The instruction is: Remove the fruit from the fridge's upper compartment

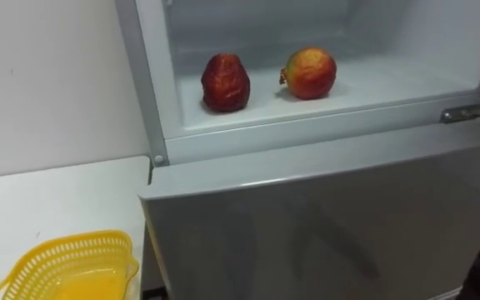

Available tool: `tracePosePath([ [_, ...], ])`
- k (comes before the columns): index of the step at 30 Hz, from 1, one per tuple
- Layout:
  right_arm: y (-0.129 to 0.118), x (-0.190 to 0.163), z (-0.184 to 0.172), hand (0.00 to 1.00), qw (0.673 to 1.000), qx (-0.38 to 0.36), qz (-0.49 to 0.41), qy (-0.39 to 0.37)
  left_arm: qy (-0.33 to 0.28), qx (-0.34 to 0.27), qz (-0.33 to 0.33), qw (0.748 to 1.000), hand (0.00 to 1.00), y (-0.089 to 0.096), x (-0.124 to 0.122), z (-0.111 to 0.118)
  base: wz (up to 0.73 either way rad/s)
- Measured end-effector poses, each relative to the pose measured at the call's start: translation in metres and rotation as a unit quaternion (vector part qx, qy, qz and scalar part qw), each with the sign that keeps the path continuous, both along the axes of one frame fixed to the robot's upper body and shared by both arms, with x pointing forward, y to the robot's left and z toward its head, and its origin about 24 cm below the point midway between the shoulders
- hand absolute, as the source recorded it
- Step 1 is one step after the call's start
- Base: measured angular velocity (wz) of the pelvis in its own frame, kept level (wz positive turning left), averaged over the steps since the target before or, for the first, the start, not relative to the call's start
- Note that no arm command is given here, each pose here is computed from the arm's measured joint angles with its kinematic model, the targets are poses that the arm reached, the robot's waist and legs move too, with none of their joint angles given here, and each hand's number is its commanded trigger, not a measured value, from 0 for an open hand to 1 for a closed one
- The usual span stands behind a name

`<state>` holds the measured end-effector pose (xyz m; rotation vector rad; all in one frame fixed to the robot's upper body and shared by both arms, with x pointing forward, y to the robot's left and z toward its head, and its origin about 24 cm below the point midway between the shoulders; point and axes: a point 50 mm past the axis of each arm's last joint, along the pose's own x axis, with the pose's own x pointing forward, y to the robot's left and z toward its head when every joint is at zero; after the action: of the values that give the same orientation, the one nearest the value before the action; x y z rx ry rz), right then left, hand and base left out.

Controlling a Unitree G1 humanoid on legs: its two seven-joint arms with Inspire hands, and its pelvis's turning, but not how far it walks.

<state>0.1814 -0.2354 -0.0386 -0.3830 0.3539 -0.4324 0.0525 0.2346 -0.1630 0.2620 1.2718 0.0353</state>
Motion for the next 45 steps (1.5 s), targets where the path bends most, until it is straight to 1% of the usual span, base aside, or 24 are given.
tracePosePath([
  [2, 0.007, 0.011, 0.026, 0.00, 0.998, -0.022, 0.017, -0.063, -0.005, -0.003, -0.005, 1.000, 0.00, -0.002, 0.002, 0.000, -0.15],
  [3, 0.010, 0.013, 0.032, 0.00, 0.996, -0.024, 0.021, -0.079, -0.005, -0.005, -0.006, 1.000, 0.00, -0.003, 0.002, 0.000, -0.11],
  [5, 0.019, 0.020, 0.056, 0.00, 0.989, -0.030, 0.035, -0.142, -0.005, -0.009, -0.010, 1.000, 0.00, -0.005, 0.002, -0.001, -0.06],
  [7, 0.026, 0.023, 0.070, 0.00, 0.982, -0.040, 0.049, -0.178, -0.006, -0.013, -0.013, 1.000, 0.00, -0.006, 0.003, -0.001, 0.00],
  [10, 0.030, 0.024, 0.072, 0.00, 0.980, -0.042, 0.049, -0.186, -0.008, -0.020, -0.016, 1.000, 0.00, -0.007, 0.003, -0.001, -0.08],
  [14, 0.036, 0.026, 0.090, 0.00, 0.972, -0.056, 0.061, -0.221, -0.009, -0.029, -0.028, 0.999, 0.00, -0.008, 0.004, -0.001, -0.10],
  [19, 0.037, 0.025, 0.101, 0.00, 0.966, -0.067, 0.049, -0.243, -0.017, -0.028, -0.050, 0.998, 0.00, -0.006, 0.011, 0.000, -0.04],
  [21, 0.038, 0.026, 0.113, 0.00, 0.959, -0.071, 0.049, -0.269, -0.018, -0.028, -0.054, 0.998, 0.00, -0.005, 0.014, 0.001, 0.00],
  [24, 0.041, 0.030, 0.134, 0.00, 0.942, -0.081, 0.056, -0.320, -0.018, -0.029, -0.056, 0.998, 0.00, -0.003, 0.014, 0.001, 0.00],
  [26, 0.044, 0.032, 0.155, 0.00, 0.922, -0.088, 0.069, -0.370, -0.014, -0.027, -0.053, 0.998, 0.00, -0.001, 0.012, 0.001, 0.00],
  [27, 0.045, 0.032, 0.161, 0.00, 0.916, -0.090, 0.075, -0.384, -0.012, -0.027, -0.053, 0.998, 0.00, -0.001, 0.011, 0.000, 0.04],
  [29, 0.051, 0.032, 0.178, 0.00, 0.893, -0.105, 0.092, -0.429, -0.013, -0.024, -0.052, 0.998, 0.00, 0.001, 0.012, 0.001, 0.11],
  [32, 0.060, 0.035, 0.193, 0.00, 0.869, -0.137, 0.111, -0.463, -0.015, -0.017, -0.047, 0.999, 0.00, 0.007, 0.012, 0.002, 0.08],
  [35, 0.066, 0.034, 0.206, 0.00, 0.847, -0.152, 0.130, -0.493, -0.016, -0.016, -0.048, 0.999, 0.00, 0.007, 0.013, 0.002, 0.01],
  [38, 0.072, 0.033, 0.211, 0.00, 0.837, -0.149, 0.142, -0.508, -0.015, -0.016, -0.048, 0.999, 0.00, 0.007, 0.013, 0.002, 0.07],
  [45, 0.074, 0.036, 0.223, 0.00, 0.823, -0.147, 0.170, -0.522, -0.019, -0.015, -0.050, 0.998, 0.00, 0.008, 0.013, 0.003, 0.06],
])
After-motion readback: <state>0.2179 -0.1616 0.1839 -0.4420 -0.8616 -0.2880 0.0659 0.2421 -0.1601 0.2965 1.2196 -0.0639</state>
